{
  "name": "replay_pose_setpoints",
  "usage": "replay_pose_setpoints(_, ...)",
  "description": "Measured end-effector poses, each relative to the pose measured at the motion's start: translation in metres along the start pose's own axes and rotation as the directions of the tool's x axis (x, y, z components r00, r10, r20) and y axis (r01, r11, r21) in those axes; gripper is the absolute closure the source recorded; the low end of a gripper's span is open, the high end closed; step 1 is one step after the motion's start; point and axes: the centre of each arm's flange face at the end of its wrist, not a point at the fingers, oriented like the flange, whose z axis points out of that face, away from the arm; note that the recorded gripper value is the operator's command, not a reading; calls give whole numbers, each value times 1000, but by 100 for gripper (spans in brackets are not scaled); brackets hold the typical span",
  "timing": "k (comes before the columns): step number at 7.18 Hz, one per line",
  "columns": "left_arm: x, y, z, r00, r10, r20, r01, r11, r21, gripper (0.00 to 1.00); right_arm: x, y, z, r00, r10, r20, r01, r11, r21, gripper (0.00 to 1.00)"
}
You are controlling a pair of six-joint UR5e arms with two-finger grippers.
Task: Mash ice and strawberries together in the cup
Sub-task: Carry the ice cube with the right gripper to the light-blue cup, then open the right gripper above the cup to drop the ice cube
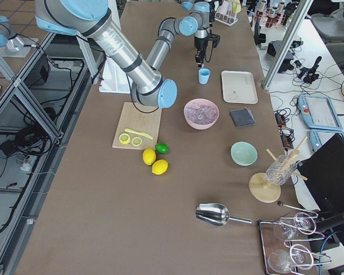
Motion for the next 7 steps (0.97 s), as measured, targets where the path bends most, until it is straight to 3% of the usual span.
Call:
replay_pose_setpoints(2, -1, 3, 1, 1000, -3, 1, 3, 1000, -3, 2, -24, -8, 14, 997, -69, 36, 68, 998, 14, 100)
replay_pose_setpoints(7, 2, 2, 0, 1000, -4, -7, 3, 1000, -4, 2, -34, -7, 54, 990, -141, 28, 140, 990, 23, 100)
